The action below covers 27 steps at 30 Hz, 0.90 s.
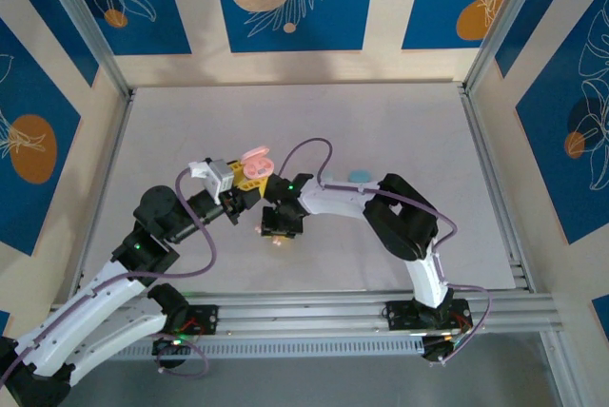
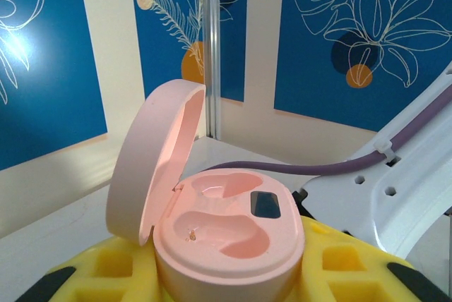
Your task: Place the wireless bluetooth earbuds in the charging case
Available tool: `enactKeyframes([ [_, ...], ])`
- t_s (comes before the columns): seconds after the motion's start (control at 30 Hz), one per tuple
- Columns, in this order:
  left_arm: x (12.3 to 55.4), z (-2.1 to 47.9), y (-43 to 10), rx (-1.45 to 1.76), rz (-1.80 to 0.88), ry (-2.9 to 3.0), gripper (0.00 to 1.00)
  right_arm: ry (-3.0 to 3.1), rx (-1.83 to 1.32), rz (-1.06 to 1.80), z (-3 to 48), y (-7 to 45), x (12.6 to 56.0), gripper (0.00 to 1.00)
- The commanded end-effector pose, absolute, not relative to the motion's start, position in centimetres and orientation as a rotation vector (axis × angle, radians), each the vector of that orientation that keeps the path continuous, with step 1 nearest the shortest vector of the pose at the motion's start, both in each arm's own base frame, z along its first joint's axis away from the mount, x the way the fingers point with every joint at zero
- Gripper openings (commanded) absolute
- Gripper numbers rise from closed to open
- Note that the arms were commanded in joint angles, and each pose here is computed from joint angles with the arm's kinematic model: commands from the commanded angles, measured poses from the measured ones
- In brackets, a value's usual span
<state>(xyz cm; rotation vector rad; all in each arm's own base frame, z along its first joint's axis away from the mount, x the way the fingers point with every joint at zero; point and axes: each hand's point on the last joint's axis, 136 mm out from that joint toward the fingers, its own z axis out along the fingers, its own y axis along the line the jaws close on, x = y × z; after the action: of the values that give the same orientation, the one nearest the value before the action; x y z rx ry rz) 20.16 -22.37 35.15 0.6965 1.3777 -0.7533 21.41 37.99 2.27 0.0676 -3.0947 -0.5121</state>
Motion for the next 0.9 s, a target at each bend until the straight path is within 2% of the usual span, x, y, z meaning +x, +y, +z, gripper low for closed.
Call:
enactKeyframes([
  [0.0, 20.00, 36.83, -22.20, 0.678, -0.751, 1.333, 0.32, -3.111, 0.134, -0.392, 1.81, 37.33, 21.15, 0.34],
  [0.87, 20.01, 37.04, -21.98, 0.669, -0.745, 1.334, 0.32, -3.073, 0.422, -0.179, 1.26, 37.08, 20.32, 0.28],
])
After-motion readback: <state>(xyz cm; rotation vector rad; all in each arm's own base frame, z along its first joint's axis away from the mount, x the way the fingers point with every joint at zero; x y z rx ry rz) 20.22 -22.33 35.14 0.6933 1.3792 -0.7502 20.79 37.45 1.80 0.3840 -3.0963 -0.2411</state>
